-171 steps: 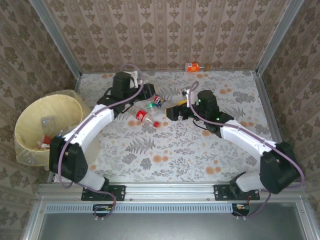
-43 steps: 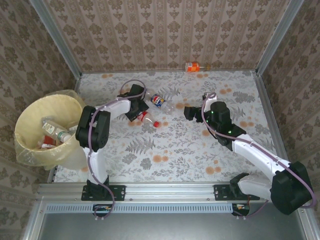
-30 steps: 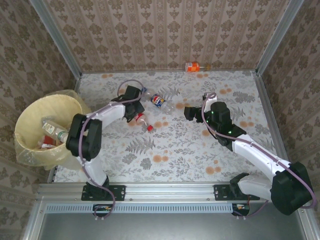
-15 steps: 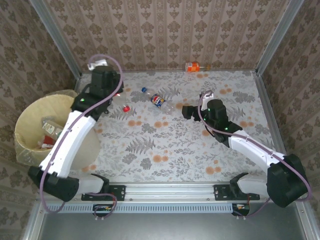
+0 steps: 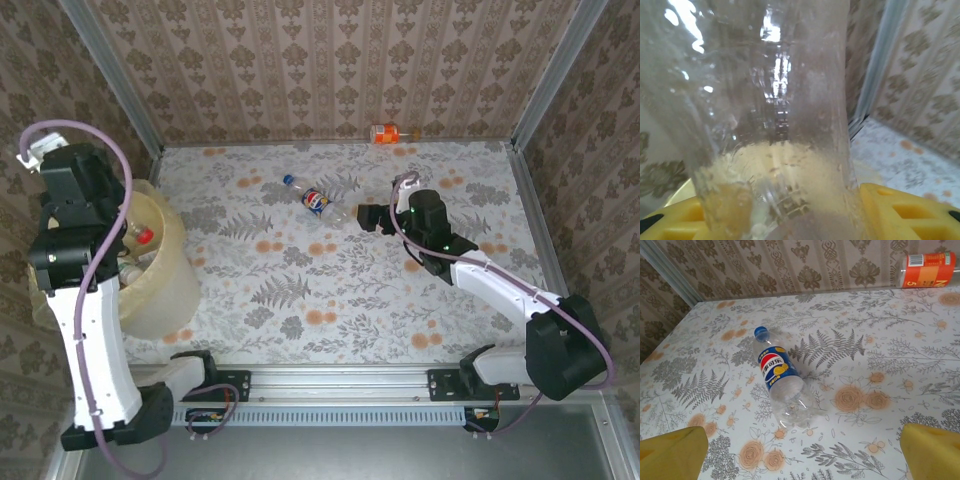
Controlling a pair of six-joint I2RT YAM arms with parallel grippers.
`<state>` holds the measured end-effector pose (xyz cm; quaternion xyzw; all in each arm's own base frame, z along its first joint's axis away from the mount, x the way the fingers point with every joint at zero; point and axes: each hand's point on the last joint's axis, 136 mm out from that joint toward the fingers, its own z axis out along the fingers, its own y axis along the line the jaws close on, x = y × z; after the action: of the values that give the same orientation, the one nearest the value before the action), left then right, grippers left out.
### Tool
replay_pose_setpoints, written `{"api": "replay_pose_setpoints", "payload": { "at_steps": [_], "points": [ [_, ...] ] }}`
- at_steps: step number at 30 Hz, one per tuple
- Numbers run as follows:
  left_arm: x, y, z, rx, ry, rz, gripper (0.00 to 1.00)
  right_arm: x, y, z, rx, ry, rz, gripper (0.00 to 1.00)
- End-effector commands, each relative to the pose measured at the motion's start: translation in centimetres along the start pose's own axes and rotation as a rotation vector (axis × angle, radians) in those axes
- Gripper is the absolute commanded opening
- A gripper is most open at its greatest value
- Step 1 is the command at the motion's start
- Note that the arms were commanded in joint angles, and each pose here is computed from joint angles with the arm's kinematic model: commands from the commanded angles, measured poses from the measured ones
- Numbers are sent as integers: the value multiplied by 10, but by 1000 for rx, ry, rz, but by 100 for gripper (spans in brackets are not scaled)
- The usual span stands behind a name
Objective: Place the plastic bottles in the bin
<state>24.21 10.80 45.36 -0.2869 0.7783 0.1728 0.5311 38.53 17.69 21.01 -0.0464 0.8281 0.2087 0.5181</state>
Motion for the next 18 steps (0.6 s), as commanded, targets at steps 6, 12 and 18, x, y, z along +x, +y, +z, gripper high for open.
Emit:
{"api": "replay_pose_setpoints", "payload": {
  "at_steps": [6,12,18],
  "points": [
    [87,37,40,-56,320,-18,58,-9,7,2,-29,5,10,100],
    [126,37,57,-66,440,-54,75,-13,10,2,-38,1,17,100],
    [124,32,59,-39,451,-64,86,-14,10,1,-37,-5,22,100]
  ]
}}
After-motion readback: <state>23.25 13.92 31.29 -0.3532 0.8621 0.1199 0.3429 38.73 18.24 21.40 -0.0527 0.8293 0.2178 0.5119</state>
